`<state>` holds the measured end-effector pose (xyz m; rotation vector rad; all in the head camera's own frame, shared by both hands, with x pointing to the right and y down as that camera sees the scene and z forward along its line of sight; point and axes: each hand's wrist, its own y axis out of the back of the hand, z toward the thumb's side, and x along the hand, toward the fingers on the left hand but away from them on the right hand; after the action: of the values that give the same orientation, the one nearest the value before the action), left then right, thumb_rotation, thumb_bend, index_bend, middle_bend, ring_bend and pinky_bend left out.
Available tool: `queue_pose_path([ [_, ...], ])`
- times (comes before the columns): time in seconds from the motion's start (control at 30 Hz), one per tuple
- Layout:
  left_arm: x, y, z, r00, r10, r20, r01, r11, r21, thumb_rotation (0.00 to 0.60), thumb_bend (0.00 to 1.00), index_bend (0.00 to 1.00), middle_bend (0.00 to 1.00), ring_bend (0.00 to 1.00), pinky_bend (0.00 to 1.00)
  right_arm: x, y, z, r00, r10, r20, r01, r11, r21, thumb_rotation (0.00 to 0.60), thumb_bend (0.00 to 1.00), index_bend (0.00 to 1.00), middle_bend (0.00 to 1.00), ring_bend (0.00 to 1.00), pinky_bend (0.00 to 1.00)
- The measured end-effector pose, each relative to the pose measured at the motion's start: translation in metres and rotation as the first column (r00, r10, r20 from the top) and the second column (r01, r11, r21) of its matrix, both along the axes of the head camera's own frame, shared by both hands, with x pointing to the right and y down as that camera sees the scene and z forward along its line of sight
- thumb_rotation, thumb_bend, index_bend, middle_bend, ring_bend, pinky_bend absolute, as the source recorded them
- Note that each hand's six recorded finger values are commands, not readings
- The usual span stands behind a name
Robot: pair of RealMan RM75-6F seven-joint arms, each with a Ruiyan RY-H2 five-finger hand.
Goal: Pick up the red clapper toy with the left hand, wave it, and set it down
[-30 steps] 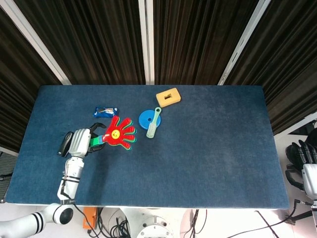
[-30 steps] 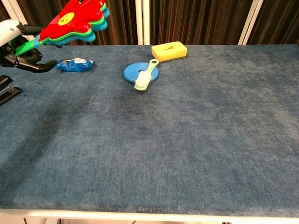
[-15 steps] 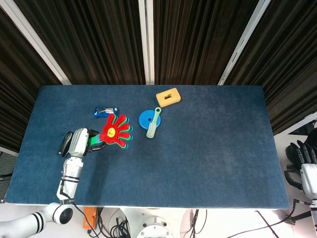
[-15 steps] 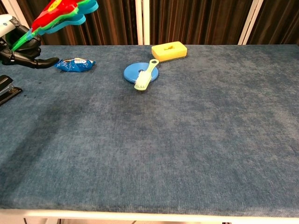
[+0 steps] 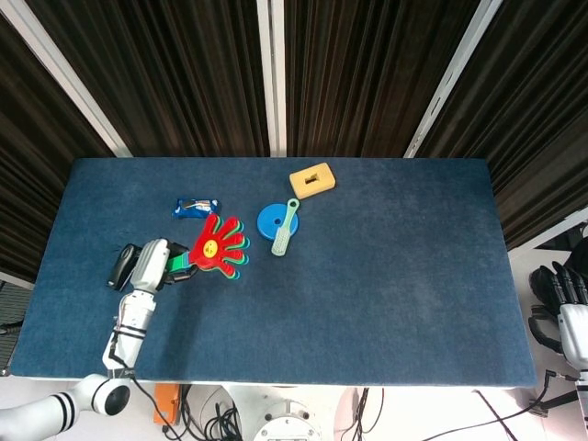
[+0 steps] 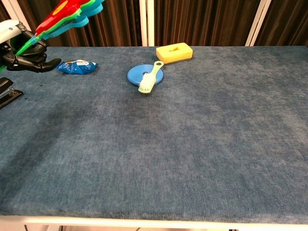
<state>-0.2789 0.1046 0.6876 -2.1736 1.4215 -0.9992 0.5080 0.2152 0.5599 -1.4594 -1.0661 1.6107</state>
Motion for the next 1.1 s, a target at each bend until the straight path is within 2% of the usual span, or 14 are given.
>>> queue_pose_path([
  [0.23, 0.004, 0.004, 0.002, 0.994, 0.081, 0.077, -0.083, 0.996, 0.013, 0.600, 0.56, 1.00, 1.00, 1.00, 1.00, -0.001, 0.000, 0.002, 1.000, -0.003, 0.004, 0.003, 1.000, -0.005, 0.600, 0.26, 0.00, 0.00, 0.00, 0.00],
  [0.33, 0.006, 0.004, 0.000, 0.985, 0.124, 0.122, -0.130, 0.991, 0.043, 0.600, 0.57, 1.00, 1.00, 1.00, 1.00, -0.001, 0.000, 0.002, 1.000, -0.002, 0.003, 0.002, 1.000, -0.006, 0.600, 0.26, 0.00, 0.00, 0.00, 0.00],
  [0.43, 0.009, 0.003, -0.004, 0.963, 0.188, 0.195, -0.208, 0.974, 0.087, 0.600, 0.57, 1.00, 1.00, 1.00, 1.00, -0.001, 0.000, 0.002, 1.000, -0.002, 0.004, 0.002, 1.000, -0.005, 0.600, 0.26, 0.00, 0.00, 0.00, 0.00],
  [0.53, 0.013, 0.003, -0.007, 0.915, 0.277, 0.294, -0.325, 0.937, 0.125, 0.600, 0.57, 1.00, 1.00, 1.00, 1.00, -0.001, 0.000, 0.002, 1.000, -0.002, 0.003, 0.002, 1.000, -0.003, 0.600, 0.26, 0.00, 0.00, 0.00, 0.00],
  [0.7, 0.018, 0.006, -0.010, 0.802, 0.421, 0.424, -0.517, 0.844, 0.141, 0.600, 0.57, 1.00, 1.00, 1.00, 1.00, -0.001, 0.000, 0.001, 1.000, -0.002, 0.001, 0.002, 1.000, 0.000, 0.600, 0.26, 0.00, 0.00, 0.00, 0.00],
  [0.77, 0.018, 0.008, -0.008, 0.775, 0.449, 0.445, -0.549, 0.827, 0.121, 0.600, 0.57, 1.00, 1.00, 1.00, 1.00, -0.001, 0.000, 0.001, 1.000, -0.002, 0.001, 0.002, 1.000, 0.002, 0.600, 0.27, 0.00, 0.00, 0.00, 0.00],
  [0.8, 0.017, 0.008, -0.006, 0.770, 0.459, 0.444, -0.554, 0.826, 0.107, 0.600, 0.57, 1.00, 1.00, 1.00, 1.00, -0.001, 0.000, 0.000, 1.000, -0.003, 0.002, 0.003, 1.000, 0.003, 0.600, 0.27, 0.00, 0.00, 0.00, 0.00],
  [0.87, 0.017, 0.009, -0.003, 0.767, 0.479, 0.427, -0.556, 0.829, 0.067, 0.600, 0.57, 1.00, 1.00, 1.00, 1.00, -0.001, 0.000, 0.000, 1.000, -0.002, 0.003, 0.002, 1.000, 0.004, 0.600, 0.27, 0.00, 0.00, 0.00, 0.00],
  [0.93, 0.017, 0.010, -0.002, 0.779, 0.486, 0.396, -0.543, 0.839, 0.038, 0.600, 0.57, 1.00, 1.00, 1.00, 1.00, -0.001, 0.000, 0.000, 1.000, 0.000, 0.003, 0.000, 1.000, 0.004, 0.600, 0.27, 0.00, 0.00, 0.00, 0.00],
  [1.03, 0.018, 0.010, -0.003, 0.833, 0.458, 0.309, -0.486, 0.874, 0.015, 0.600, 0.57, 1.00, 1.00, 1.00, 1.00, 0.000, 0.000, 0.001, 1.000, 0.003, 0.004, -0.003, 1.000, 0.003, 0.600, 0.27, 0.00, 0.00, 0.00, 0.00],
  [1.1, 0.020, 0.008, -0.007, 0.892, 0.406, 0.199, -0.414, 0.910, 0.003, 0.600, 0.57, 1.00, 1.00, 1.00, 1.00, 0.001, 0.000, 0.001, 1.000, 0.007, 0.005, -0.007, 1.000, 0.000, 0.600, 0.27, 0.00, 0.00, 0.00, 0.00],
])
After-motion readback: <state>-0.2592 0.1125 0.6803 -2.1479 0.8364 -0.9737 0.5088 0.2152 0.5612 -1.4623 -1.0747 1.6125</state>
